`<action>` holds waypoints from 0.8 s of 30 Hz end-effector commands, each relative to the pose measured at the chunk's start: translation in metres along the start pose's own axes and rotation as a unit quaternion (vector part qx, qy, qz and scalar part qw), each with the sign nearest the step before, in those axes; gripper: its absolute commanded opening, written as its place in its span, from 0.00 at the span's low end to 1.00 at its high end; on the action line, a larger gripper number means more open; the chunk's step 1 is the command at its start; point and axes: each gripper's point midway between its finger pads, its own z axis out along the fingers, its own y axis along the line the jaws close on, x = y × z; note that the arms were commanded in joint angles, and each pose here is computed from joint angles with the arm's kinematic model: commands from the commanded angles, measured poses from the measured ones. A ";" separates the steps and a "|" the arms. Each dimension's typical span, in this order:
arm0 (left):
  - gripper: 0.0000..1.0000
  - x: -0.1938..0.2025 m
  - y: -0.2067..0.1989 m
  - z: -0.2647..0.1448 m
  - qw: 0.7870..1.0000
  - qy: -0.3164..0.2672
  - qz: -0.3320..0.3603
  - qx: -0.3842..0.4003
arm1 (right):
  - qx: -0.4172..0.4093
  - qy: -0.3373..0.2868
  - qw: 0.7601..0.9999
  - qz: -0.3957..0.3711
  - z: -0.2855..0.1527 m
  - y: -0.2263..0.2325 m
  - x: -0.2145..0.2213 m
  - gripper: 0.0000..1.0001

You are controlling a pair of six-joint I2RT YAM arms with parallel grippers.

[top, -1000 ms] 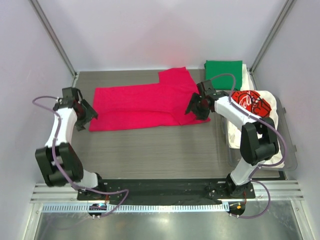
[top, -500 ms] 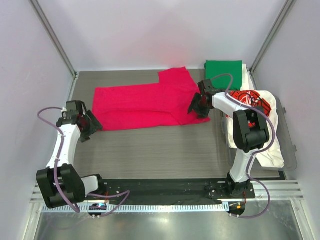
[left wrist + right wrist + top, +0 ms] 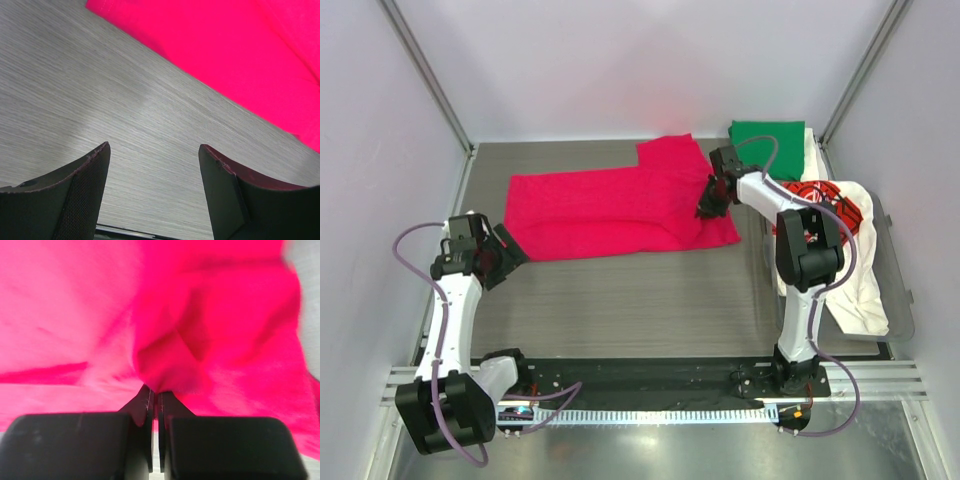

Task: Fold and stack the t-shirts
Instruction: Fold the tshirt

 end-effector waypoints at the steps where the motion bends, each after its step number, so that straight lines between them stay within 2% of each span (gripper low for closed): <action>1: 0.72 -0.006 -0.011 -0.001 1.000 -0.015 0.000 0.026 | -0.087 -0.061 0.994 0.018 -0.021 0.068 -0.060 0.01; 5: 0.72 -0.006 -0.011 0.002 1.000 -0.009 0.001 0.024 | -0.162 -0.078 0.983 0.030 -0.017 0.132 -0.109 0.02; 6: 0.72 -0.005 -0.010 0.003 1.000 -0.006 0.001 0.023 | -0.197 -0.061 0.978 0.022 -0.014 0.149 -0.111 0.11; 7: 0.72 -0.004 -0.009 0.003 1.000 -0.005 0.001 0.020 | -0.235 -0.083 0.968 0.018 -0.037 0.175 -0.135 0.51; 8: 0.72 -0.004 -0.009 0.003 1.000 -0.006 0.002 0.019 | -0.229 -0.060 0.971 0.022 -0.012 0.173 -0.130 0.63; 9: 0.72 -0.004 -0.009 0.003 1.000 -0.006 0.003 0.018 | -0.237 -0.056 0.970 0.023 -0.016 0.176 -0.132 0.86; 10: 0.72 -0.003 -0.009 0.004 1.000 -0.005 0.002 0.017 | -0.242 -0.061 0.968 0.021 -0.020 0.179 -0.135 0.90; 12: 0.72 -0.002 -0.010 0.004 1.000 -0.004 0.005 0.017 | -0.243 -0.074 0.967 0.012 -0.033 0.178 -0.136 0.93; 13: 0.72 -0.001 -0.009 0.005 1.000 -0.001 0.004 0.017 | -0.225 -0.062 0.972 0.010 -0.023 0.165 -0.124 0.93; 15: 0.72 -0.001 -0.010 0.006 1.000 0.002 0.005 0.016 | -0.223 -0.082 0.971 0.003 -0.047 0.159 -0.126 0.94; 16: 0.72 0.000 -0.010 0.007 1.000 0.004 0.004 0.015 | -0.198 -0.075 0.977 0.005 -0.037 0.143 -0.117 0.94; 17: 0.72 0.000 -0.009 0.008 1.000 0.006 0.004 0.013 | -0.198 -0.094 0.976 -0.005 -0.062 0.140 -0.120 0.94; 18: 0.72 0.000 -0.009 0.009 1.000 0.007 0.004 0.011 | -0.170 -0.080 0.982 -0.001 -0.052 0.119 -0.106 0.94; 19: 0.72 -0.001 -0.009 0.009 1.000 0.005 0.003 0.010 | -0.140 -0.097 0.985 -0.003 -0.053 0.105 -0.105 0.93; 20: 0.72 -0.001 -0.007 0.010 1.000 0.006 0.002 0.006 | -0.121 -0.107 0.987 -0.007 -0.060 0.093 -0.102 0.93; 21: 0.72 -0.001 -0.008 0.009 1.000 0.005 0.001 0.006 | -0.113 -0.132 0.985 -0.006 -0.084 0.086 -0.103 0.94; 22: 0.72 -0.004 -0.007 0.009 1.000 0.000 0.000 0.002 | -0.061 -0.131 0.989 0.004 -0.073 0.052 -0.090 0.93; 24: 0.72 -0.004 -0.005 0.009 1.000 0.001 0.000 -0.002 | -0.034 -0.144 0.989 0.013 -0.075 0.028 -0.084 0.88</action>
